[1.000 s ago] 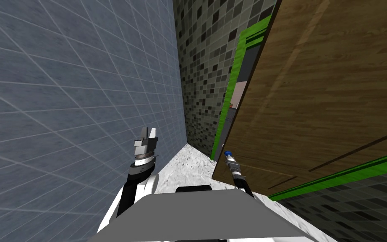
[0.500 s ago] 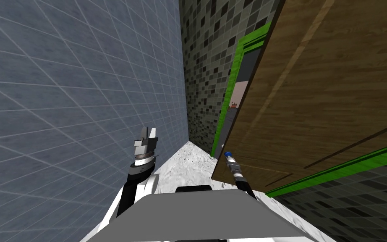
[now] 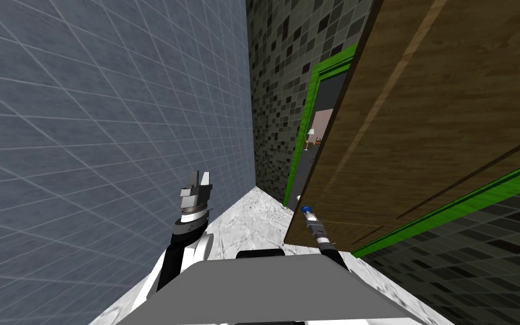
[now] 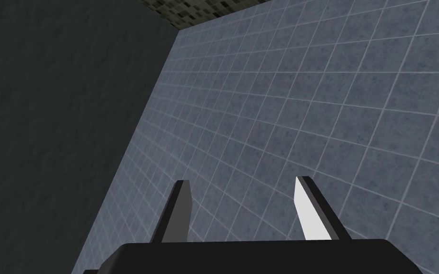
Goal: Pull the door open
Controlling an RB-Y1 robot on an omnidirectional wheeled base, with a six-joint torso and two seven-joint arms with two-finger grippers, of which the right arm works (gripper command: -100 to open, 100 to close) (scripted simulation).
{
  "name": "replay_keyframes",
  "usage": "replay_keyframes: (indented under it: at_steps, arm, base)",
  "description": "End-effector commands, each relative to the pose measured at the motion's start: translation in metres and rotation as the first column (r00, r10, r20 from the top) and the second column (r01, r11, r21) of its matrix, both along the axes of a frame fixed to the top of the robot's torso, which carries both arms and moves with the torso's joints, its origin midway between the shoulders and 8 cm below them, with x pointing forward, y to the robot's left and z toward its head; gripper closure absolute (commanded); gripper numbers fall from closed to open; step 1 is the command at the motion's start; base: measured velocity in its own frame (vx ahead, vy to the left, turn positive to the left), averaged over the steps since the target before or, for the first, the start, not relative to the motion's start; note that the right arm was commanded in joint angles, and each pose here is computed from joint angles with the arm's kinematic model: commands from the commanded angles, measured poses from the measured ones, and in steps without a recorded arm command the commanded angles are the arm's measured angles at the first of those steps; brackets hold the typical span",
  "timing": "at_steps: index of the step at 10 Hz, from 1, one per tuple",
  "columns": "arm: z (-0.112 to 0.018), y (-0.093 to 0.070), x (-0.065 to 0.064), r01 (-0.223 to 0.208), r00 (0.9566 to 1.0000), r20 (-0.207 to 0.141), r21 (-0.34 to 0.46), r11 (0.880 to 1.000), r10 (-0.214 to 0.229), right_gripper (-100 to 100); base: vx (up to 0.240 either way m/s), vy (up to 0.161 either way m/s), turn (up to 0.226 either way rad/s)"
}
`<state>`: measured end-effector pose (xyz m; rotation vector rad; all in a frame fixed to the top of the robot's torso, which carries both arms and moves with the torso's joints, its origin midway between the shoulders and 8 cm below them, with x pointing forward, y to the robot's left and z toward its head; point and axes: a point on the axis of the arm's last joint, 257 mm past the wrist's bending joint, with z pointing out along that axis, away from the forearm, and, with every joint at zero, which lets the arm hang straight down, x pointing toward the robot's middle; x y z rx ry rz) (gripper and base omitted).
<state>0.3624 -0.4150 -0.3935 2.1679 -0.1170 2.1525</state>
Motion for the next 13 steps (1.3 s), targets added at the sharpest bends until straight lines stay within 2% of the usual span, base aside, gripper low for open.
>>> replay_keyframes:
  at_steps: [1, 2, 3, 6, 11, 12, 13]
  arm:
    - [0.002, 0.003, -0.004, -0.026, 0.9996, 0.008, 0.004, 1.0, 0.026, 100]
    - [0.0, 0.002, -0.003, -0.015, 0.9999, 0.001, 0.002, 1.0, 0.015, 100]
    - [-0.002, 0.003, -0.009, -0.033, 0.9995, -0.001, 0.003, 0.999, 0.033, 100]
    - [-0.001, 0.004, -0.019, -0.063, 0.998, 0.003, 0.002, 0.998, 0.063, 100]
    - [0.001, 0.005, -0.037, -0.12, 0.9927, 0.007, 0.004, 0.993, 0.12, 100]
    - [0.002, 0.005, -0.039, -0.128, 0.9917, 0.007, 0.005, 0.992, 0.128, 100]
    - [0.001, 0.005, -0.038, -0.121, 0.9927, 0.003, 0.002, 0.993, 0.121, 100]
  base:
    - [-0.222, -0.054, 0.088]
    - [-0.101, -0.022, 0.022]
    - [-0.146, -0.028, 0.117]
    - [-0.219, -0.046, 0.132]
    - [-0.203, -0.05, 0.122]
    - [-0.21, -0.059, 0.087]
    - [-0.088, -0.032, 0.018]
